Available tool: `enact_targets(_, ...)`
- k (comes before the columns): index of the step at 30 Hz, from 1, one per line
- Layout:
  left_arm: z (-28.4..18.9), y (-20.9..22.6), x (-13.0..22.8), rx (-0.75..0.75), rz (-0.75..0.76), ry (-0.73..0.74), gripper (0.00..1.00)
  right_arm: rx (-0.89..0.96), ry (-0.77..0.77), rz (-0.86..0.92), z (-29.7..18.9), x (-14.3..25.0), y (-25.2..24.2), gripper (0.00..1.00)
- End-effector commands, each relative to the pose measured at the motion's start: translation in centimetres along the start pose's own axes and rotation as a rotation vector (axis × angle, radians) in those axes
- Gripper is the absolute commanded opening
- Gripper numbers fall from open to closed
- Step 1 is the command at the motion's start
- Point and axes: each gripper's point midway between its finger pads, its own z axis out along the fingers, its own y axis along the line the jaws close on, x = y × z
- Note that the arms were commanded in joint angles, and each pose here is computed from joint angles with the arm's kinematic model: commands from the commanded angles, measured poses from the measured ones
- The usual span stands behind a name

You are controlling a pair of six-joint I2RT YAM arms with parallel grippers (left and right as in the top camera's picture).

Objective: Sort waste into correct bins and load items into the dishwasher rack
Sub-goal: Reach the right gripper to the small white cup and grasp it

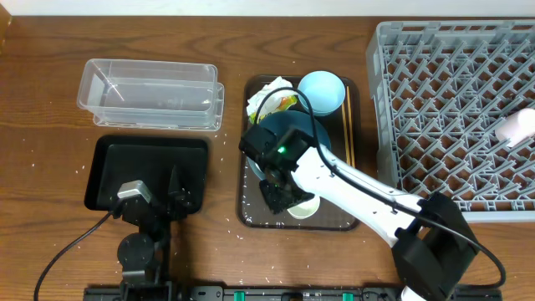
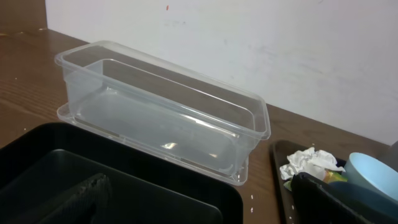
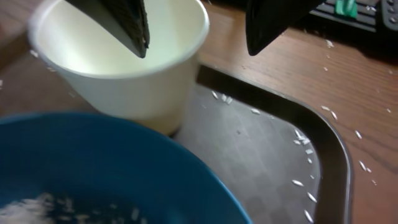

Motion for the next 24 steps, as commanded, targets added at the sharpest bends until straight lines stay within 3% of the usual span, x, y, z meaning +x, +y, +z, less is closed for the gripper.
enact_targets(1, 0.1, 0.6, 1.7, -0.022, 0.021, 0.045, 0.95, -0.013, 0.021, -0.003, 1.0, 1.1, 1.1, 0.46)
enact_targets(7, 0.1, 0.6, 1.7, -0.022, 0.021, 0.045, 0.95, 0.057, -0.001, 0.017, 2.8, 1.5, 0.1, 0.43)
enact_targets(10, 0.1, 0.7, 1.7, -0.022, 0.021, 0.045, 0.95, 0.057, -0.001, 0.014, 3.3, 1.7, 0.1, 0.29)
enact_targets(18, 0.1, 0.6, 1.7, -0.022, 0.021, 0.045, 0.95, 0.033, -0.036, 0.008, 0.8, 0.3, 1.0, 0.18)
enact_targets(21, 0.1, 0.6, 1.7, -0.022, 0.021, 0.045, 0.95, 0.029, -0.054, -0.001, -1.1, -0.5, 1.3, 0.01)
enact_targets(24, 0.1, 0.6, 1.7, -0.022, 0.021, 0.045, 0.95, 0.027, -0.07, -0.006, -3.1, -1.1, 1.3, 0.0)
